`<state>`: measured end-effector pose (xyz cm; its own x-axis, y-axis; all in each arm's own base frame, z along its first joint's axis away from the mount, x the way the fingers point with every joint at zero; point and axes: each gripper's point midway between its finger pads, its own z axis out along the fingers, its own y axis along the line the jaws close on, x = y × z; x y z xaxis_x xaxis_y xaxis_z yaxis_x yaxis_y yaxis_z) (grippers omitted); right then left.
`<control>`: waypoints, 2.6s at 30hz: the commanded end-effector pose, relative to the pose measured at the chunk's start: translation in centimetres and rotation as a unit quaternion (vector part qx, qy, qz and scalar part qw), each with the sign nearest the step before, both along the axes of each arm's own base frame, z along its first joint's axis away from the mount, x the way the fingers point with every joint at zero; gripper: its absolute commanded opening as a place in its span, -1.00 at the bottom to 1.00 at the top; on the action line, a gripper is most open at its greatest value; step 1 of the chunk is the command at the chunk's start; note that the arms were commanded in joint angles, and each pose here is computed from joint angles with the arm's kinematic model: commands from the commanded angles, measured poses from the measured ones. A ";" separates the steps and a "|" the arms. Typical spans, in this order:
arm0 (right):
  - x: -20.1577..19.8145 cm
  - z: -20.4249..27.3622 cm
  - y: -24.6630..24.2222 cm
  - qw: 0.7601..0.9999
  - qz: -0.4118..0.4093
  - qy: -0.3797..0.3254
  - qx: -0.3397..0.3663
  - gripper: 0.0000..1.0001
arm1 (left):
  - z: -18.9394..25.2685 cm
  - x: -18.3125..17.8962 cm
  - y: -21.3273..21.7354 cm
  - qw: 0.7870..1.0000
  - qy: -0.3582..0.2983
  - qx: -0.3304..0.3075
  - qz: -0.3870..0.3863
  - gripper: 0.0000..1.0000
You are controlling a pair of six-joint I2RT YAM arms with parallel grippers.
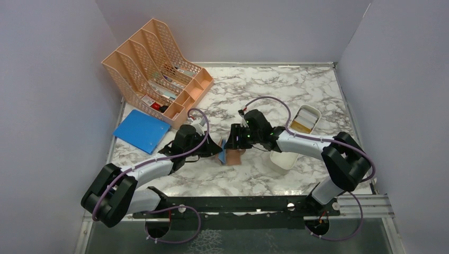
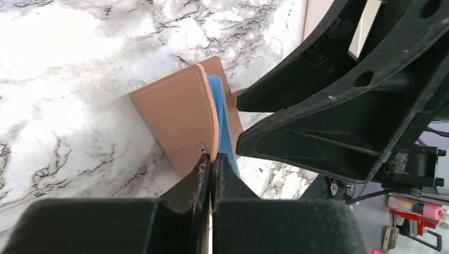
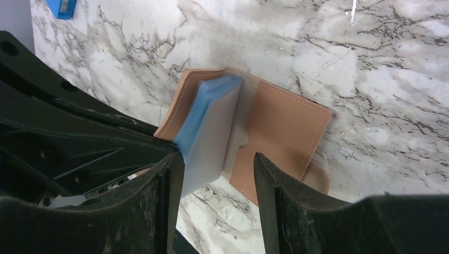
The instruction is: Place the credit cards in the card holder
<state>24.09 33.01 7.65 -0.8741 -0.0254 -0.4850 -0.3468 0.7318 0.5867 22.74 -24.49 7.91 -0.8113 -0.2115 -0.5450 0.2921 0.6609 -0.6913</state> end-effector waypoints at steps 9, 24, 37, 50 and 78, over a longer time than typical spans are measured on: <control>-0.1 -2.4 -0.8 0.999 -0.011 0.023 -0.045 0.09 | -0.7 0.2 0.3 1.000 0.007 0.018 0.005 -1.00; -0.4 -5.2 -4.0 0.992 -0.040 0.023 -0.115 -0.08 | -2.6 1.1 3.0 0.991 0.067 0.094 0.063 -0.63; -0.2 -5.2 -4.1 0.991 -0.042 0.019 -0.124 -0.19 | -1.7 1.4 3.6 0.989 0.069 0.102 0.077 -0.08; 0.2 -4.6 -3.7 0.992 -0.042 0.018 -0.121 -0.24 | -1.2 1.6 2.5 0.994 0.056 0.083 0.049 0.19; 0.8 -1.6 -3.0 0.993 -0.040 0.005 -0.109 -0.26 | -1.5 2.4 3.0 0.989 0.058 0.128 0.044 -0.68</control>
